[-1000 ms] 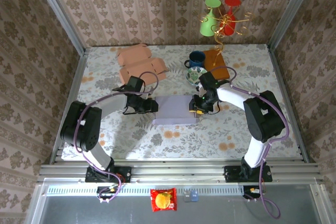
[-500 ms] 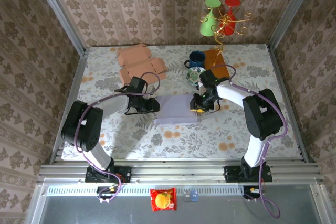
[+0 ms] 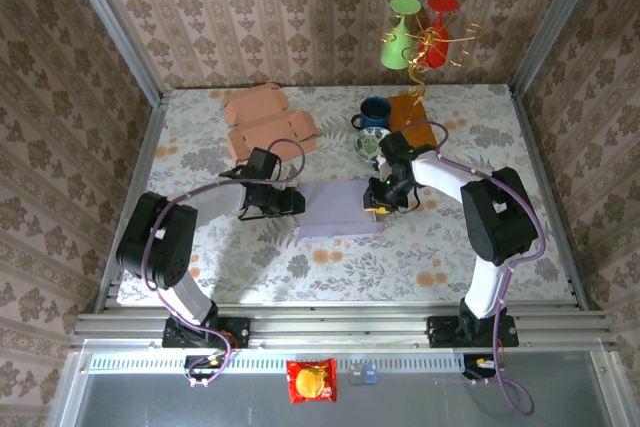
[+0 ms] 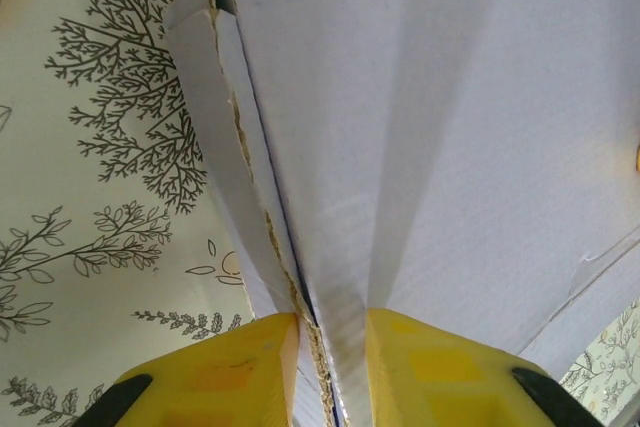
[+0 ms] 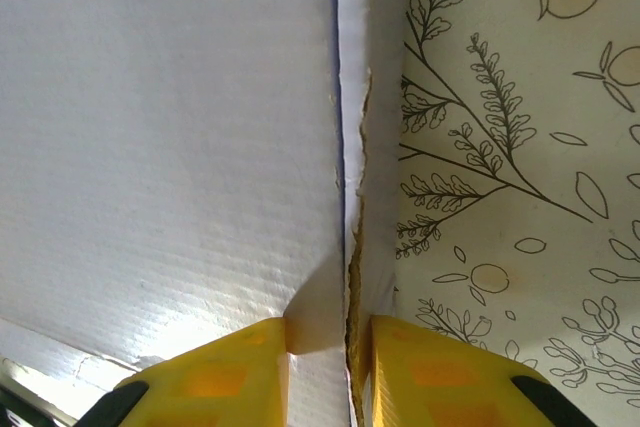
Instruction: Fold the paper box
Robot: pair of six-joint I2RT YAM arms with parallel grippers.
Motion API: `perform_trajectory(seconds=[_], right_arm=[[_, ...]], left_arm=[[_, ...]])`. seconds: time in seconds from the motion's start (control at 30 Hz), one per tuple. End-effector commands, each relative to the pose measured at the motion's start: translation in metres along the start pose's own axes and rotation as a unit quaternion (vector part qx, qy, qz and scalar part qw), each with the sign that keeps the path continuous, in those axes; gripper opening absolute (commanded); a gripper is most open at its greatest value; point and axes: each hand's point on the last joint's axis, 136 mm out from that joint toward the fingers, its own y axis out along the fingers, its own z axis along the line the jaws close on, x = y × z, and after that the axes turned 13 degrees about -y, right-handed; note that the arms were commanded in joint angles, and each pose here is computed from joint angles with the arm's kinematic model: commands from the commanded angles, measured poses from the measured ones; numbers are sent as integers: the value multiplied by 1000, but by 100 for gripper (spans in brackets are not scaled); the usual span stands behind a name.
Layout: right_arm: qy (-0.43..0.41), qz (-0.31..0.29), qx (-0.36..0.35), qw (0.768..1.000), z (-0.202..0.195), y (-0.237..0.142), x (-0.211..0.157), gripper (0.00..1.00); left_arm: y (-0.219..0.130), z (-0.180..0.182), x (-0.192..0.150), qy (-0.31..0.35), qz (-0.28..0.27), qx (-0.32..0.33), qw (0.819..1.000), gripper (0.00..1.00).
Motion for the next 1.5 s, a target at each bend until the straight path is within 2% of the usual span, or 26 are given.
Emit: perform_trajectory(seconds=[0.0, 0.17, 0.3, 0.4, 0.53, 0.8, 0.97, 1.13, 1.23, 1.47], right_arm=[[-4, 17, -13, 1000, -6, 9, -4, 27], [-7, 14, -3, 1000, -2, 6, -4, 31], [-7, 0, 0, 1000, -7, -2, 0, 43], [8, -14, 12, 1000, -14, -6, 4, 49], [14, -15, 29, 999, -15, -4, 8, 51], [21, 1, 31, 999, -17, 3, 6, 50], [17, -4, 38, 999, -15, 2, 3, 51], [12, -11, 52, 999, -15, 3, -1, 58], [7, -28, 87, 996, -10, 5, 4, 62], [-9, -45, 159, 986, 11, -2, 14, 66]], left_arm=[[13, 5, -25, 0, 39, 2, 999, 25], [13, 4, -25, -1, 37, 0, 999, 22], [14, 6, -25, 0, 35, 1, 999, 21], [14, 8, -26, 2, 34, 5, 999, 22], [12, 11, -25, 8, 31, 16, 999, 25], [8, 17, -29, 17, 42, 43, 998, 32], [9, 15, -28, 12, 35, 34, 999, 28], [11, 11, -24, 5, 17, 15, 1000, 21], [12, 10, -25, 2, 12, -9, 1000, 13], [9, 34, -24, -28, -9, -15, 999, 10]])
